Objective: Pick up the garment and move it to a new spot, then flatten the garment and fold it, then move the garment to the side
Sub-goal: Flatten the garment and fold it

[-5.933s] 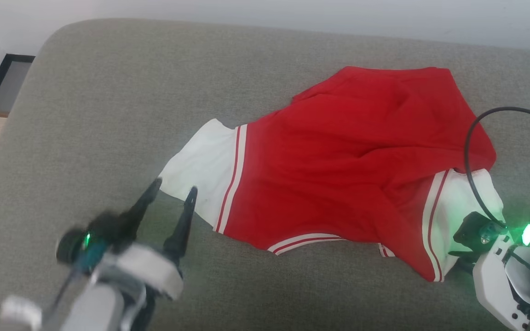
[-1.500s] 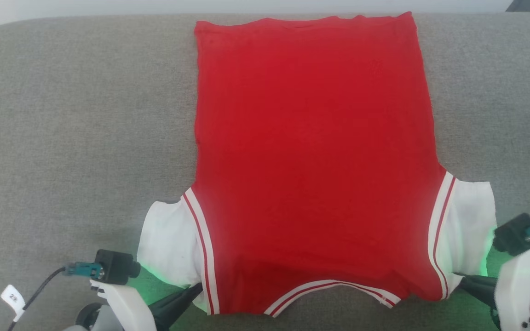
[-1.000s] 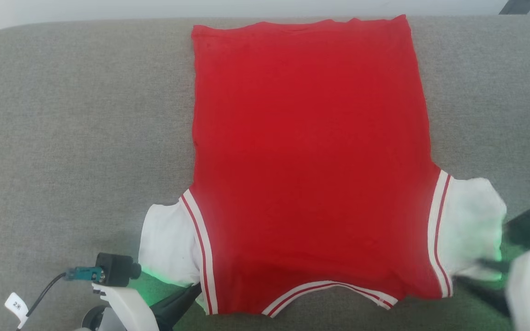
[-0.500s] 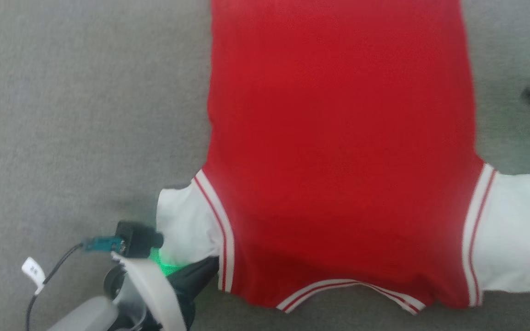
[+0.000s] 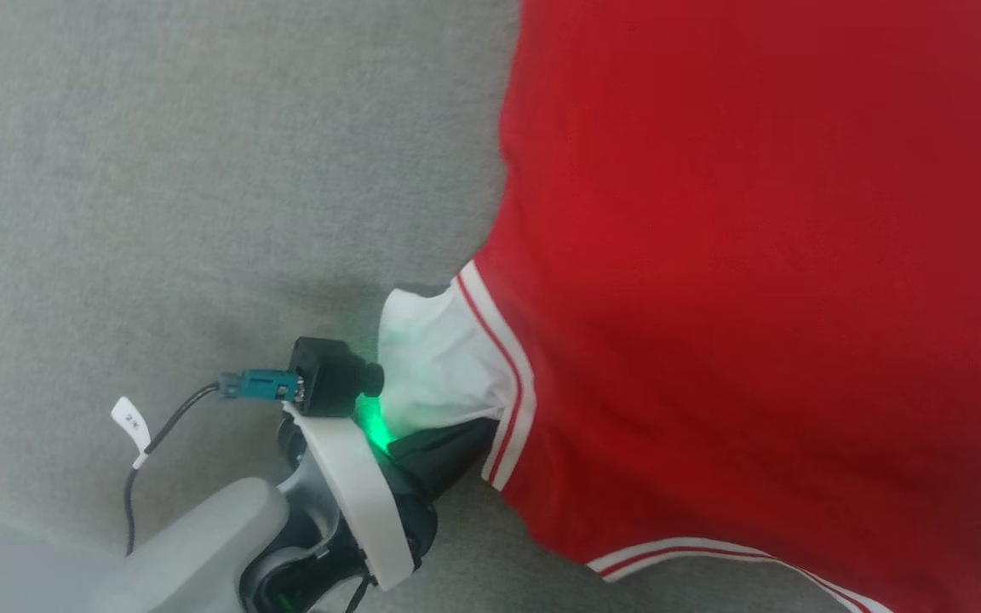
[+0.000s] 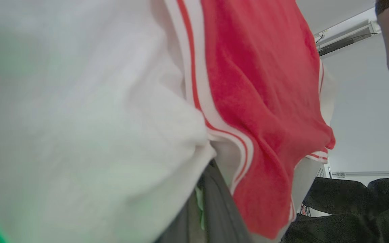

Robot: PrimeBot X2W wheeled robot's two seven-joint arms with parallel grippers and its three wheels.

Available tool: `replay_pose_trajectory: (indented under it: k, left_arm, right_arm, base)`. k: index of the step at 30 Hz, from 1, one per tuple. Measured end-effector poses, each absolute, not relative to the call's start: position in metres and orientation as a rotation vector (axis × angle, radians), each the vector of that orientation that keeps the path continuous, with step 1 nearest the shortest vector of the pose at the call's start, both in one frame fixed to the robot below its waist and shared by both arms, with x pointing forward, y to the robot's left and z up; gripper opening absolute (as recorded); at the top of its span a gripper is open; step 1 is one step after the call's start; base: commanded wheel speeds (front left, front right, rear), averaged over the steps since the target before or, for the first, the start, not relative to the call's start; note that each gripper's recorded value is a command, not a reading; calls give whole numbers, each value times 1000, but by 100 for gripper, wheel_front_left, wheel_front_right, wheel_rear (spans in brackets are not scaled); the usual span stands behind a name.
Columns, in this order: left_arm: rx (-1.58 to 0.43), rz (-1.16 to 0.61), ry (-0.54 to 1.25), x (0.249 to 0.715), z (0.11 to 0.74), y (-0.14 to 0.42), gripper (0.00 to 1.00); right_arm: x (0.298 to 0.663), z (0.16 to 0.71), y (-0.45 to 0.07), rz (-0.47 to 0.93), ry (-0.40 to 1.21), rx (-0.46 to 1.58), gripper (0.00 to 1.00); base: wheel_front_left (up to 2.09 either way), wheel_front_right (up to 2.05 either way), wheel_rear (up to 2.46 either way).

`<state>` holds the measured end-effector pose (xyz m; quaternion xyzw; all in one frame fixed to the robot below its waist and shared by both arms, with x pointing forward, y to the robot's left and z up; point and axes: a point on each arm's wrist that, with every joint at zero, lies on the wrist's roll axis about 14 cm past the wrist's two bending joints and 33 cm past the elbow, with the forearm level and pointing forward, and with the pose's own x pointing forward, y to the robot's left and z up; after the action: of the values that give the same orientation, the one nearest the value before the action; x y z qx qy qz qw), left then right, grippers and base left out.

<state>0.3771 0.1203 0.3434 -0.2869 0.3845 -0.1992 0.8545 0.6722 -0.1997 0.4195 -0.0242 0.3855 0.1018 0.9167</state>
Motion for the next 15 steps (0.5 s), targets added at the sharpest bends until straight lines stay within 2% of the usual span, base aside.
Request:
replay_pose_trajectory:
  k: [7,8,9,11,15]
  left_arm:
    - [-618,-404,814,380,333,123,0]
    - [-621,-404,815,380,333,123,0]
    - [-621,-405,812,380,333,122,0]
    - [-628,-405,809,381,334,122,0]
    - [-628,-408,794,382,336,121,0]
  right_arm:
    - [688,368,-180,211,987,-42,100]
    - [688,366,-179,211,999,-45,84]
    - [687,365,-179,210,1010,-45,53]
    - [686,366,-178,214,1021,-44,2]
    - [684,371,-179,216,1013,-33,0]
  base:
    - [0,0,0]
    - [0,0,0]
    - [0,0,0]
    - [0,0,0]
    - [0,0,0]
